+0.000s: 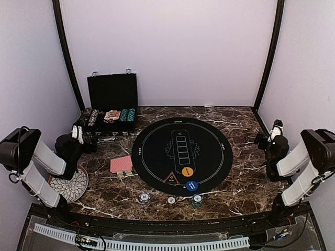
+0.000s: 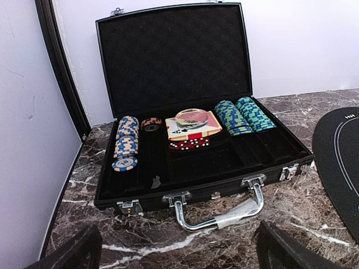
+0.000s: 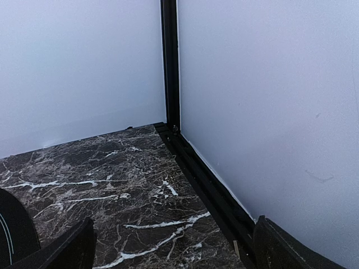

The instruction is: Distribute texas hold em gaming equipment

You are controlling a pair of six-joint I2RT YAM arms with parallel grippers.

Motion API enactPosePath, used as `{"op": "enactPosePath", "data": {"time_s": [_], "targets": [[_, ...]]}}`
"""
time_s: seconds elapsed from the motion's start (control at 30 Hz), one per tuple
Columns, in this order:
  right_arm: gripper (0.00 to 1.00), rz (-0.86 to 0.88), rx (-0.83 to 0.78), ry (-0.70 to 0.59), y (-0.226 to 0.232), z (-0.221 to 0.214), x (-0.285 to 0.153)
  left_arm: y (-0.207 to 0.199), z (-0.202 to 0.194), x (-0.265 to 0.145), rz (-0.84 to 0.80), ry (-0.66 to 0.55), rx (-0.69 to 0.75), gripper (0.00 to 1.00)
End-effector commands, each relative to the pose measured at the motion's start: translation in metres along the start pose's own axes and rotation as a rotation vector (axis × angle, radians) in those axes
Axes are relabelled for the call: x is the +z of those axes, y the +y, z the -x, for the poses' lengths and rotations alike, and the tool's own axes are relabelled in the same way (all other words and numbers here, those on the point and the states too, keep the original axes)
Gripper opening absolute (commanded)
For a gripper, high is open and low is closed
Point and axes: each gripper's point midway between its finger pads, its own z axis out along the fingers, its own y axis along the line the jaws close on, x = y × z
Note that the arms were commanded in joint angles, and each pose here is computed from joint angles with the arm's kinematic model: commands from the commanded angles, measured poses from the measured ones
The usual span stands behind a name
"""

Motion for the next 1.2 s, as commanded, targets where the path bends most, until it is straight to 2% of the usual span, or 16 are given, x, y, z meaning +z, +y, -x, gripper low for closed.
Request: {"op": "enactPosePath", "data": {"time_s": [0.0, 0.47, 0.57, 0.77, 0.83, 1.0, 1.07, 1.1, 1.13, 1.17], "targets": [[0.99, 0.011, 0.016, -0.039, 0.003, 0.01, 0.001, 0.003, 0.007, -0.001, 0.012, -0.027, -0.007, 0.99], [0.99, 0.009, 0.015, -0.038, 0.003, 0.01, 0.001, 0.003, 0.008, 0.0, 0.011, -0.029, -0.007, 0.99], [0.99, -0.038, 0.033, -0.023, -0.004, 0.011, 0.001, 0.003, 0.007, 0.001, 0.008, -0.026, -0.008, 0.99], [0.99, -0.02, 0.007, -0.071, 0.003, 0.017, -0.009, 0.005, 0.012, 0.002, 0.007, -0.019, -0.015, 0.99], [0.99, -0.022, 0.008, -0.076, 0.002, 0.018, -0.01, 0.005, 0.017, 0.007, -0.001, 0.007, -0.011, 0.99], [0.99, -0.017, 0.006, -0.071, 0.004, 0.018, -0.008, -0.003, 0.004, 0.028, -0.079, 0.221, 0.093, 0.99], [0.99, -0.006, -0.008, -0.083, 0.007, 0.024, -0.008, 0.001, 0.011, 0.028, -0.069, 0.219, 0.102, 0.99], [0.99, -0.02, -0.023, -0.054, 0.009, 0.028, -0.002, 0.0, 0.014, 0.027, -0.077, 0.217, 0.108, 0.99], [0.99, -0.039, -0.061, 0.048, 0.01, 0.019, 0.006, -0.001, 0.014, 0.029, -0.087, 0.249, 0.102, 0.99], [0.99, -0.05, -0.076, 0.064, 0.015, 0.038, 0.018, 0.0, 0.022, 0.033, -0.087, 0.255, 0.095, 0.99]]}}
